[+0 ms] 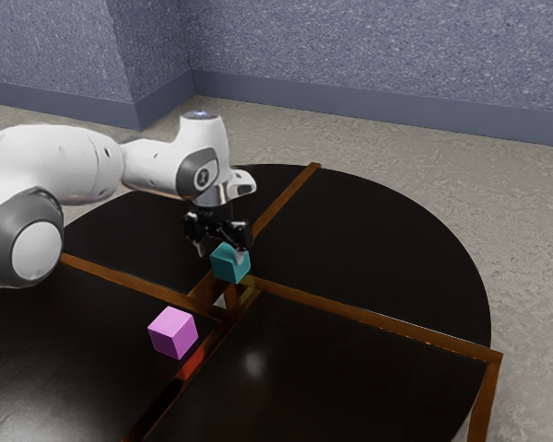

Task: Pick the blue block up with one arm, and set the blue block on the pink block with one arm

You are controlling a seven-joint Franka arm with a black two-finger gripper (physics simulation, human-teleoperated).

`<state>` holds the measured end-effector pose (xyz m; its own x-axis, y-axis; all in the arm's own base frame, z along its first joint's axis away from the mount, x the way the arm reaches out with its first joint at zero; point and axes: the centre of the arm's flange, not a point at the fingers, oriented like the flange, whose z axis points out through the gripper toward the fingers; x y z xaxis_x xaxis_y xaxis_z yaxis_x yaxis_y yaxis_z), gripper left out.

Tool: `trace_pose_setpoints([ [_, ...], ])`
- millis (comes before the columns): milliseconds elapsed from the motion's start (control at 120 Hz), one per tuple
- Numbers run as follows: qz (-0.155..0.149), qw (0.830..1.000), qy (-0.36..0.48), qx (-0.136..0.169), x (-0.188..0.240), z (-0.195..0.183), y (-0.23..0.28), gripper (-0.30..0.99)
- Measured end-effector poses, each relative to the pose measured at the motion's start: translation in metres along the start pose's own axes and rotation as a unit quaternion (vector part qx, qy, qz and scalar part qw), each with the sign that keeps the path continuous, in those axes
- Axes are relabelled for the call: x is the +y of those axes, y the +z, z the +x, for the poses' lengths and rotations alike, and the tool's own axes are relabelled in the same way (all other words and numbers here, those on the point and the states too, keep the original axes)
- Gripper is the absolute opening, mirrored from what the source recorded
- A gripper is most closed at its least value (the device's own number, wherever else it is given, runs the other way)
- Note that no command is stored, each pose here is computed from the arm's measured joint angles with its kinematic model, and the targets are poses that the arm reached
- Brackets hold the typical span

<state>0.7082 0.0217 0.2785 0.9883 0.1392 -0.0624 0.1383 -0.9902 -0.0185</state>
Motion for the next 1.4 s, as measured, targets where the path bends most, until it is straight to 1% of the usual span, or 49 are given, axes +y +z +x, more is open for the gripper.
trace_pose_setpoints([
  [250,-0.008,1.000,-0.028,0.006,-0.004,0.007,0.009,0.69],
  [383,-0.009,0.999,-0.036,0.005,-0.005,0.009,0.017,0.69],
  [442,-0.011,0.999,-0.042,0.003,-0.006,0.010,0.020,0.66],
  [575,-0.016,0.998,-0.053,0.002,-0.008,0.010,0.022,0.51],
  [658,-0.018,0.998,-0.056,0.007,-0.008,0.013,0.018,0.46],
  [933,-0.013,0.999,-0.049,0.014,-0.006,0.013,0.008,0.43],
  [1050,-0.003,0.999,-0.036,0.021,-0.002,0.010,-0.009,0.41],
  [1133,-0.003,0.999,-0.027,0.022,-0.001,-0.003,-0.028,0.41],
  [1267,-0.006,1.000,-0.018,0.011,-0.009,-0.041,-0.053,0.41],
  [1400,-0.010,1.000,-0.004,0.001,-0.012,-0.072,-0.065,0.41],
])
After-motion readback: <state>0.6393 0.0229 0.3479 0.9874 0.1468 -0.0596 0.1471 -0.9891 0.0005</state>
